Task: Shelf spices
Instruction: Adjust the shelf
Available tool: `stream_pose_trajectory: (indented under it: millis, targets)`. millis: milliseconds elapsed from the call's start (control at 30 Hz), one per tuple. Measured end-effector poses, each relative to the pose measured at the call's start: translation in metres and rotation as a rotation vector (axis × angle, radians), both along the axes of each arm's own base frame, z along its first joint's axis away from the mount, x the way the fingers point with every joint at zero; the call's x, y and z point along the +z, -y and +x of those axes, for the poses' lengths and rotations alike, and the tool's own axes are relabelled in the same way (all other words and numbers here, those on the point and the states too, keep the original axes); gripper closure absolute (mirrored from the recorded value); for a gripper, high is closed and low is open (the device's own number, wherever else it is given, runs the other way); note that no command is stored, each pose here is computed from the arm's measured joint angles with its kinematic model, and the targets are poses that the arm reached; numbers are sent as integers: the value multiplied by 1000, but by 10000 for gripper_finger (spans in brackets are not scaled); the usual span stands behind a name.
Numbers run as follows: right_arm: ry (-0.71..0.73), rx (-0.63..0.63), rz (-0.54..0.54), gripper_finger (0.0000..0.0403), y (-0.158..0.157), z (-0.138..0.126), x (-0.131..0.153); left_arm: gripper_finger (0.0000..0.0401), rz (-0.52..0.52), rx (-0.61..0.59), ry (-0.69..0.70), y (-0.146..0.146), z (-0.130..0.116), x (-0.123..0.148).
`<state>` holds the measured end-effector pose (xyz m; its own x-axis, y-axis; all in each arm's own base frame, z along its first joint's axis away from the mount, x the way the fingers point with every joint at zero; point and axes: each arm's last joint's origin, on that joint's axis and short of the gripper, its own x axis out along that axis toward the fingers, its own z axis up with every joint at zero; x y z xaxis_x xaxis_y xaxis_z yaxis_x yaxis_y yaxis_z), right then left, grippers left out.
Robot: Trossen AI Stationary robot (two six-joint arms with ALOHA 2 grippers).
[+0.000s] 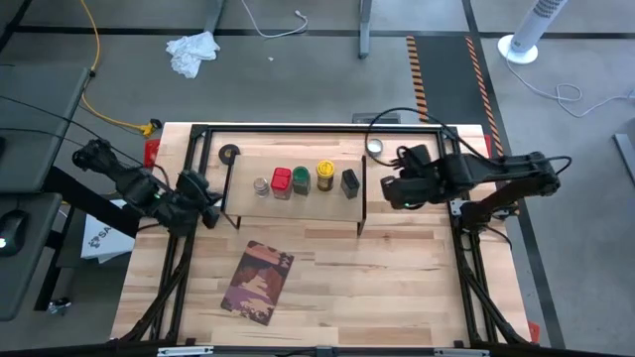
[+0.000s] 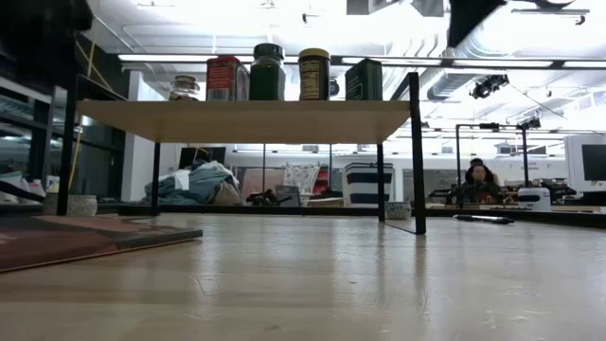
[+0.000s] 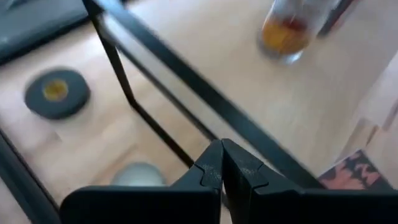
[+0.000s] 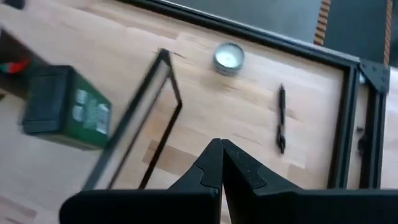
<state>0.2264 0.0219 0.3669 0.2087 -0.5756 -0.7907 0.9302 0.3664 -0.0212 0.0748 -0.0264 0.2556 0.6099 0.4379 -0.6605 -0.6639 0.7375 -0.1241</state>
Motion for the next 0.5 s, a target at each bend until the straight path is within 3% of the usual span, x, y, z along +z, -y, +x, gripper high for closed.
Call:
stream_pose_trajectory:
  millis: [133, 267, 500]
  targets:
    - [11, -73, 57, 403, 0, -10, -20, 401, -17, 48, -43, 4, 5, -15]
    - [48, -65, 129, 403, -6, -3, -48, 401, 0, 67, -78, 9, 13, -19]
    - [88, -64, 163, 403, -11, 5, -79, 401, 31, -24, -59, 20, 32, -20]
